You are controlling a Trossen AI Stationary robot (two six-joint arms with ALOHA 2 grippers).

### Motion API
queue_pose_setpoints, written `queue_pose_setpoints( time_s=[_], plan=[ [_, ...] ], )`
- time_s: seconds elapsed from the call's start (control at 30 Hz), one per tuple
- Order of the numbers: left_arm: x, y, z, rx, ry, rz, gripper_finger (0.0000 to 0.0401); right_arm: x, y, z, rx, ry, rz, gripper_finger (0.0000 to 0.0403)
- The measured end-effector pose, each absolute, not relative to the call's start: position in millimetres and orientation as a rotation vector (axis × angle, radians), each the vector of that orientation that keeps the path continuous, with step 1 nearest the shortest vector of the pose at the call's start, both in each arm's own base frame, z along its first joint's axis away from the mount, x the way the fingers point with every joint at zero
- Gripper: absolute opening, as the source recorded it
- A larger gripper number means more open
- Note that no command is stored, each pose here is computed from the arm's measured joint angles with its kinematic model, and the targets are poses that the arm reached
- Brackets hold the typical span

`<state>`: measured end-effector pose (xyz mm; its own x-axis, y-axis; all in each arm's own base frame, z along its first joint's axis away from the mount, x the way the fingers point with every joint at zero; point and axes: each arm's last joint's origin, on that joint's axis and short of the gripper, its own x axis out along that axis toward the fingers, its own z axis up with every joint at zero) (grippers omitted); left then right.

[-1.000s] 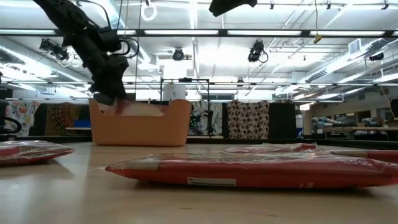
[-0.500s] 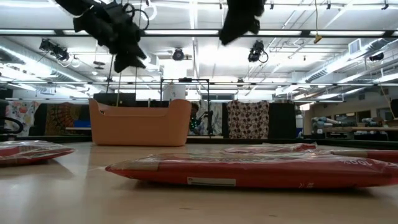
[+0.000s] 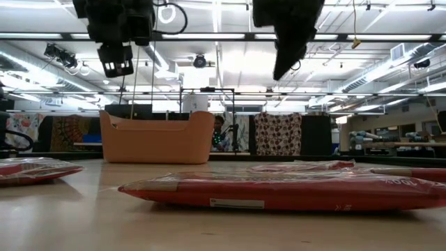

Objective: Sort popcorn bags into baskets
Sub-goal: Put the red popcorn bag into the orange bin

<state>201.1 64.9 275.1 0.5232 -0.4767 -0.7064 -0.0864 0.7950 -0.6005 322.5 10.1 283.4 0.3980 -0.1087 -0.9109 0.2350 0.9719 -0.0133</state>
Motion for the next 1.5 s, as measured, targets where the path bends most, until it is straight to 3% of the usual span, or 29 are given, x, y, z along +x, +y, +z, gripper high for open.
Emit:
queue_pose_setpoints(
  time_s=[0.33,0.5,0.7,0.9,1.33,1.5],
  plan=[
    [216.5,32.7,274.7,-0.502,1.056,-0.160,0.0166,301.7,8.1,223.5,0.320,1.341,-0.102,0.0115],
    [219.2,27.5,274.7,-0.438,1.052,-0.119,0.0166,291.7,24.0,205.4,0.116,1.394,0.074,0.0115],
    [223.6,28.2,276.7,-0.425,1.007,-0.077,0.0166,288.0,40.8,185.0,-0.165,1.313,0.303,0.0115],
    [225.0,28.4,277.6,-0.475,0.993,-0.051,0.0166,280.4,41.5,170.4,-0.282,1.329,0.262,0.0115],
    [228.9,29.1,280.3,-0.472,0.945,-0.054,0.0167,266.7,38.9,140.4,-0.323,1.290,0.267,0.0114],
    [229.5,29.2,280.7,-0.477,0.939,-0.052,0.0167,267.0,37.8,135.0,-0.348,1.237,0.223,0.0081]
  ],
)
